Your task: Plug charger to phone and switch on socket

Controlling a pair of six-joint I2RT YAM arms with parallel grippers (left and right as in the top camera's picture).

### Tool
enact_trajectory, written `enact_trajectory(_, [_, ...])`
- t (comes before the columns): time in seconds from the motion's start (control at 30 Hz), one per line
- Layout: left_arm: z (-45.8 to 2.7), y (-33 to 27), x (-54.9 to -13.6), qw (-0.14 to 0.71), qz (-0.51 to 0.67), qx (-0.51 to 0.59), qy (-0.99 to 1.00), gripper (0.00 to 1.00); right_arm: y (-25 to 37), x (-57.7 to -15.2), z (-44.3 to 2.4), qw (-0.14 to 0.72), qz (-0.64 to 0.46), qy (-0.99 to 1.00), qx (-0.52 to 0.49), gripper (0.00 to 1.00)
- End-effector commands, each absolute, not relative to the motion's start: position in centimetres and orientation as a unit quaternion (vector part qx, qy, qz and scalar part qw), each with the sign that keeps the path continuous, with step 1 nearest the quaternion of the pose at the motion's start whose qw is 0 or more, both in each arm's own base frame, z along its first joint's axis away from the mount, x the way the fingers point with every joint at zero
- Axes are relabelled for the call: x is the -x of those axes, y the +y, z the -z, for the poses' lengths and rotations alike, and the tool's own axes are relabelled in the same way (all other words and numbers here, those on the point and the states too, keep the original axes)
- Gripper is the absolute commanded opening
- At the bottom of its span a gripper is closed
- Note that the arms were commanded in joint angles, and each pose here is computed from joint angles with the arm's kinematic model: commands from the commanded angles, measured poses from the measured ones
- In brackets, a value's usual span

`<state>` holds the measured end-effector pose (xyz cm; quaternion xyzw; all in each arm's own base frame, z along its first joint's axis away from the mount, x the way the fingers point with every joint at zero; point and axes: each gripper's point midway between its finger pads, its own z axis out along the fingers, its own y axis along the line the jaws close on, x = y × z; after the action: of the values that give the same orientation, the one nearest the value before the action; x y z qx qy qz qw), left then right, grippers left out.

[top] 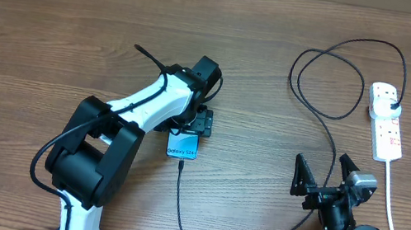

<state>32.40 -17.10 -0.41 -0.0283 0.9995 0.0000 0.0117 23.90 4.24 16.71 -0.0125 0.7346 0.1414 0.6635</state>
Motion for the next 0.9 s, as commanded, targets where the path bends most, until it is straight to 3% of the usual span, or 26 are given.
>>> enact_trajectory(0.0, [3.88, -17.09, -29.96, -0.042, -0.001, 0.024, 0.999, 0.88, 4.24, -23.86, -16.9, 0.667, -0.143, 0.731, 0.011, 1.0])
enact_trajectory(0.2, [3.89, -17.17, -30.14, -0.038, 0.001, 0.031, 0.999, 0.92, 4.24, -23.86, -16.9, 0.667, -0.143, 0.731, 0.011, 1.0])
enact_trajectory(0.87, [3.89, -16.82, -30.12, -0.037, -0.009, 0.032, 0.999, 0.85, 4.24, -23.86, -16.9, 0.667, -0.143, 0.731, 0.011, 1.0])
